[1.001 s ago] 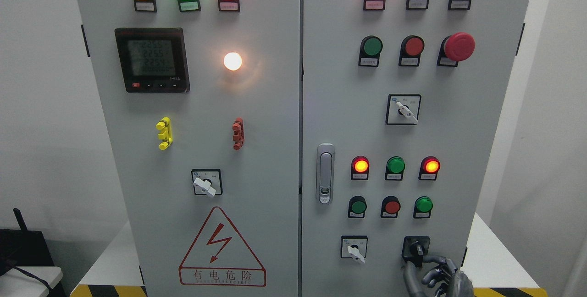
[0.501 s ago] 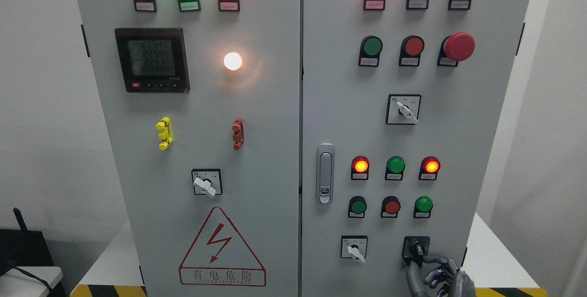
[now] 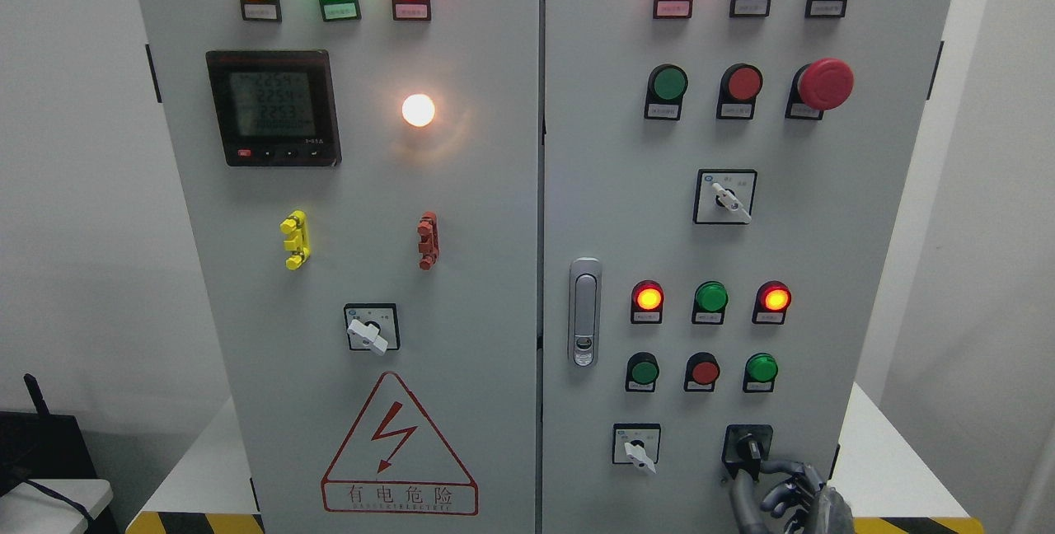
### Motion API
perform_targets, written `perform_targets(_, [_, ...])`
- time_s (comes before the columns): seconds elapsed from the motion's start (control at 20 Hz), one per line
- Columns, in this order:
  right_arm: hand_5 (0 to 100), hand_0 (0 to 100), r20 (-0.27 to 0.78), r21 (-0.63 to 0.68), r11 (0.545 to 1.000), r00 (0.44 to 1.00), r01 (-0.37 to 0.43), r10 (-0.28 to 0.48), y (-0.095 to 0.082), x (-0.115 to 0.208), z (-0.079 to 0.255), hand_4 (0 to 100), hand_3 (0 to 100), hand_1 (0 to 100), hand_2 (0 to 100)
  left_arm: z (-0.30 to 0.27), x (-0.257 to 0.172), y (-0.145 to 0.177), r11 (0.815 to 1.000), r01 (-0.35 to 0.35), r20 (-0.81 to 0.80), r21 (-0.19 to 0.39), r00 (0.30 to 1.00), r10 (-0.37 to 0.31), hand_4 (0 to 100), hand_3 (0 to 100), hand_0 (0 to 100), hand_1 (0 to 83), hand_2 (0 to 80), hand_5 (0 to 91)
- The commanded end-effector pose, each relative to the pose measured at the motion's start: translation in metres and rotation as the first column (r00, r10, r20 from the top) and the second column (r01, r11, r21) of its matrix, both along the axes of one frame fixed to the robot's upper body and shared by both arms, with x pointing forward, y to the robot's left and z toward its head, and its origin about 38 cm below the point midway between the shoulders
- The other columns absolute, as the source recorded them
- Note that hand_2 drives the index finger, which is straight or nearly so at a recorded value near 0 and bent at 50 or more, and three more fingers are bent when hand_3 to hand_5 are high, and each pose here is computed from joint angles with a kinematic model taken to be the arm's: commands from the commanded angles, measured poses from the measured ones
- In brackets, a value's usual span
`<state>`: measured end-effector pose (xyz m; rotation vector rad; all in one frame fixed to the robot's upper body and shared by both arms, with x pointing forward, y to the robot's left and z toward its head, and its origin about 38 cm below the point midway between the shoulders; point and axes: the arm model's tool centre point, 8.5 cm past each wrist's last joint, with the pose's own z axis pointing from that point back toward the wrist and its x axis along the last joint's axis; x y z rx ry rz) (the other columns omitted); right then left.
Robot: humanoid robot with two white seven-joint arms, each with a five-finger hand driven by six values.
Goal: Trip black knob to open circuit
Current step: 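Close the right hand's fingers around the black knob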
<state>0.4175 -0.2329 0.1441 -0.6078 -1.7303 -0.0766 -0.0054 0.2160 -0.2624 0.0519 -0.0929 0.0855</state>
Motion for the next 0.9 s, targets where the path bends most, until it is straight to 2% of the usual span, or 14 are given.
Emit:
perform_targets(0.0, [94, 45, 0.005, -0.001, 1.000, 1.000, -0.003, 0.003, 0.0014, 0.0005, 0.0018, 87, 86, 76, 51, 0.0000, 0.0052, -0.0004, 0.999, 0.034, 0.008, -0.001, 0.999, -0.034, 0, 0, 12, 38.9, 0.0, 0.0])
perform_targets(0.85, [93, 52, 0.002, -0.002, 1.000, 1.000, -0.008, 0.008, 0.0026, 0.0003, 0.0015, 87, 86, 78, 51, 0.0000, 0.0052, -0.0004, 0.999, 0.034, 0.008, -0.001, 0.999, -0.034, 0, 0, 12, 38.9, 0.0, 0.0])
